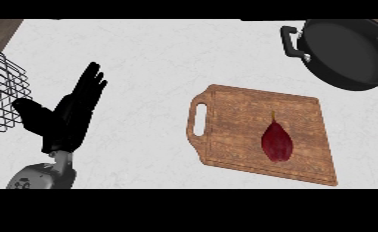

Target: Pick the pear from the cutting board and place it in the pot

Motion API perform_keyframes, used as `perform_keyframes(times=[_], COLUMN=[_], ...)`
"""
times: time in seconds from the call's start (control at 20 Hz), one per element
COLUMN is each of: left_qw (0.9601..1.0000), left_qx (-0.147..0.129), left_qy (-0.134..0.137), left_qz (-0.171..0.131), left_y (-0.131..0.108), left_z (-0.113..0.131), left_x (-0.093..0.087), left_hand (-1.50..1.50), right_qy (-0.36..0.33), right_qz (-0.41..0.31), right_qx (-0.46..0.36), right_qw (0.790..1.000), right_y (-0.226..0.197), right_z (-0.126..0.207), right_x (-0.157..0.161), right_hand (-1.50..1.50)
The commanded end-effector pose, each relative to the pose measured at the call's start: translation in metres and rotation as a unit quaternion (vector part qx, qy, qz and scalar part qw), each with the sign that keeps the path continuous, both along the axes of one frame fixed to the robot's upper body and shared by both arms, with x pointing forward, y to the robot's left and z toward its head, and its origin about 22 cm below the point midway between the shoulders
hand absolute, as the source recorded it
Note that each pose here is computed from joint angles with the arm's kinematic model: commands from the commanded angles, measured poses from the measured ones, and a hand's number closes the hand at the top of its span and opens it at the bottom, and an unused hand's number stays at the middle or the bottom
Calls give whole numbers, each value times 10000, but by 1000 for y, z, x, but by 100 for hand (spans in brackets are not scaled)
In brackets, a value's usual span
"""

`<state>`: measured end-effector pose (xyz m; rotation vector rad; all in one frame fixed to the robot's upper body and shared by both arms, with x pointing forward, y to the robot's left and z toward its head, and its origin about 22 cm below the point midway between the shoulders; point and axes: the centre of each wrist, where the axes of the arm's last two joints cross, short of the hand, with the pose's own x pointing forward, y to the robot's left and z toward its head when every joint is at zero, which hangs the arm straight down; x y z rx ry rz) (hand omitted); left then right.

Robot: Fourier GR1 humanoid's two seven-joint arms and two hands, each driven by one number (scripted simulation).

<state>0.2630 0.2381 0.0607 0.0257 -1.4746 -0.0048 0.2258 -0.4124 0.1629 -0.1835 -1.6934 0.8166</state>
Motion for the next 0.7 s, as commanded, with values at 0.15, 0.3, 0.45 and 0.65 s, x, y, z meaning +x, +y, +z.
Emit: perform_keyframes(times=[0.15, 0.3, 0.45, 0.65], left_qw=[9999, 10000, 10000, 9999], left_qx=[-52, 27, 38, -29], left_qy=[-4, -13, -83, 42], left_qz=[-92, 10, -32, -103], left_y=[4, -13, 3, 1], left_z=[12, 9, 8, -11], left_x=[4, 8, 5, -7], left_hand=[0, 0, 0, 0], right_qy=[946, 1248, 1349, 1741], right_qz=[23, 101, -137, 66], right_qx=[-813, -933, -755, -1105], right_qw=[9922, 9877, 9879, 9785], right_y=[25, 35, 39, 46], right_z=[16, 37, 16, -4], right_x=[7, 4, 12, 20], right_hand=[-150, -150, -150, -150])
